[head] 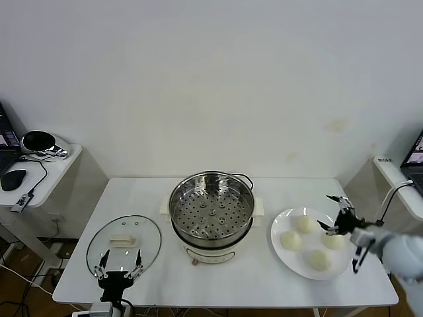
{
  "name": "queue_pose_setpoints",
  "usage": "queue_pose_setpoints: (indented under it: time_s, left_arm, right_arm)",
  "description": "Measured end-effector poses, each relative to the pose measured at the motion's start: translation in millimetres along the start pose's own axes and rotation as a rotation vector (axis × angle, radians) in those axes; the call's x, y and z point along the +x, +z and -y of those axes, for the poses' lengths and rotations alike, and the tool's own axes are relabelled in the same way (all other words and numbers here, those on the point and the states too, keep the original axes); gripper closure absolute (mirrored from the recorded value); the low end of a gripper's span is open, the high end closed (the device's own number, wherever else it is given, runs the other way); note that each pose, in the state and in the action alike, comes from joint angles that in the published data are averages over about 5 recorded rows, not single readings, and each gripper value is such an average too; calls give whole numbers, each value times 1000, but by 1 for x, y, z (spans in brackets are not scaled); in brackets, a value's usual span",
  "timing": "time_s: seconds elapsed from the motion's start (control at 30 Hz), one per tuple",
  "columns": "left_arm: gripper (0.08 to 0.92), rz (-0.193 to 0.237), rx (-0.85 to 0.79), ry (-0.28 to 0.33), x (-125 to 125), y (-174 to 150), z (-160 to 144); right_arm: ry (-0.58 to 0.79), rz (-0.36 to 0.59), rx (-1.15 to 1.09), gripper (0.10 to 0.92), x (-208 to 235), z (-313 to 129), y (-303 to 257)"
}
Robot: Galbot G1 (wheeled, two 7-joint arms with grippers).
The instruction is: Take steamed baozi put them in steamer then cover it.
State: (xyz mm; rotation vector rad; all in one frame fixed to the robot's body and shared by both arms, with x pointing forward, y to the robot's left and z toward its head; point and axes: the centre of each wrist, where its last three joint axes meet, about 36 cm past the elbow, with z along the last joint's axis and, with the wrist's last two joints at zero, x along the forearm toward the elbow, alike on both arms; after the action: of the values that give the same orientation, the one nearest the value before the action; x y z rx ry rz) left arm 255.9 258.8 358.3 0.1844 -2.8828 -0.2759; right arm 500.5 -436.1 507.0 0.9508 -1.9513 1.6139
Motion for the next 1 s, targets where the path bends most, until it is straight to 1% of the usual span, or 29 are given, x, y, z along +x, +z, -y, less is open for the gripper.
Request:
queue_pose_setpoints:
  time_s: [0.23, 0.47, 0.77, 1.0]
  left_arm:
    - [177, -5, -17, -12, -1, 3, -8]
    - [177, 0, -18, -28, -4, 1, -11]
    - [177, 9, -22, -39, -2, -5, -17]
    - [177, 17, -26, -41, 0, -8, -20]
  right_arm:
    - [-202, -66, 88, 200, -27, 48, 0]
    - [-349, -117, 133, 200, -57, 64, 0]
    - [-455, -150, 151, 200, -95, 68, -4]
    - [-484, -152, 142, 200, -117, 69, -12]
